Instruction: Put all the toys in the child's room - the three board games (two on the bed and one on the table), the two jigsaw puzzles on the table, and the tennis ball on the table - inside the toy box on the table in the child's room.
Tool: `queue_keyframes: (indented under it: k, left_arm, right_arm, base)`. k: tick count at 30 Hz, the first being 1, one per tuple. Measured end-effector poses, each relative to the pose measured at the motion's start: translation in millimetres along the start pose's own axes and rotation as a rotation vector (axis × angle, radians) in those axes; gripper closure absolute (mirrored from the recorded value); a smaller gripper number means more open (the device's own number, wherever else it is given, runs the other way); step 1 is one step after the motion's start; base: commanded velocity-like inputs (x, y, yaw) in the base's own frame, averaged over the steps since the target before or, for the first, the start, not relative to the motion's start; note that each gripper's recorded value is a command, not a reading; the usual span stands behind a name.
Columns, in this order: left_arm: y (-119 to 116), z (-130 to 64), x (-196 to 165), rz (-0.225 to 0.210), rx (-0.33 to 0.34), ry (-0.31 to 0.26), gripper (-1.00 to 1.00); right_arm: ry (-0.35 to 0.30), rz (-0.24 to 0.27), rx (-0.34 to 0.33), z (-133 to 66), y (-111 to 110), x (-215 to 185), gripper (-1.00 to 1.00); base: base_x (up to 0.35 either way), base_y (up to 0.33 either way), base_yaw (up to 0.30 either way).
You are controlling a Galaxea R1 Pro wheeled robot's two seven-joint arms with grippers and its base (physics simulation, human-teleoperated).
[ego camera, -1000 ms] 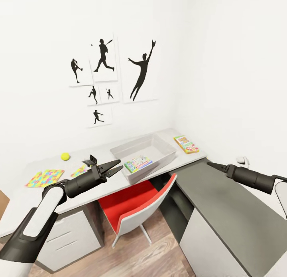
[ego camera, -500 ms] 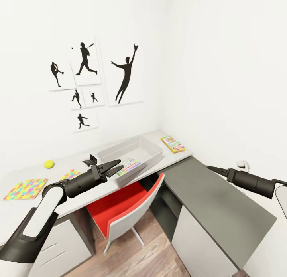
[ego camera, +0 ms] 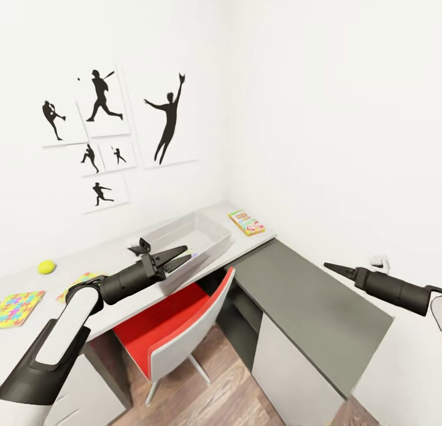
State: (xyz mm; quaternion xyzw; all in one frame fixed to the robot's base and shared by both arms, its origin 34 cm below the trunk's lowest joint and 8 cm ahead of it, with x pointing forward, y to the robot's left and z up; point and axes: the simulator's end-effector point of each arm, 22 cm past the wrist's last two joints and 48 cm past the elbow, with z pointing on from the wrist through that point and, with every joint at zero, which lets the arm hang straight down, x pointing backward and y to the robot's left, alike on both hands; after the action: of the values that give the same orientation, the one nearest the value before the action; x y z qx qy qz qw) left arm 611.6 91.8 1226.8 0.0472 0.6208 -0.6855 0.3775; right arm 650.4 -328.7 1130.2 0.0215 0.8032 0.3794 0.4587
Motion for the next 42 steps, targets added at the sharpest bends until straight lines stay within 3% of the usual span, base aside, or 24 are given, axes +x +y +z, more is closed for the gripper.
queue_keyframes:
  k: [7, 20, 34, 42]
  left_arm:
    - [-6, 3.8, 1, 0.001, 0.013, -0.002, -1.0]
    - [-19, 13.2, 4, 0.0, 0.045, -0.006, -1.0]
    - [-47, 45.1, 20, -0.037, 0.137, -0.012, -1.0]
    - [-61, 69.2, 42, -0.054, 0.169, 0.025, -1.0]
  right_arm:
    - [-0.072, 0.019, 0.031, -23.5, -13, -18, -1.0]
    - [-0.109, 0.019, 0.037, -36.0, -13, -29, -1.0]
    - [-0.123, 0.011, 0.034, -41.6, -8, -34, -1.0]
    - [-0.129, 0.007, 0.031, -44.2, -5, -37, -1.0]
  base:
    - [0.0, 0.0, -0.224]
    - [0.0, 0.0, -0.225]
    - [0.0, 0.0, -0.228]
    - [0.0, 0.0, -0.229]
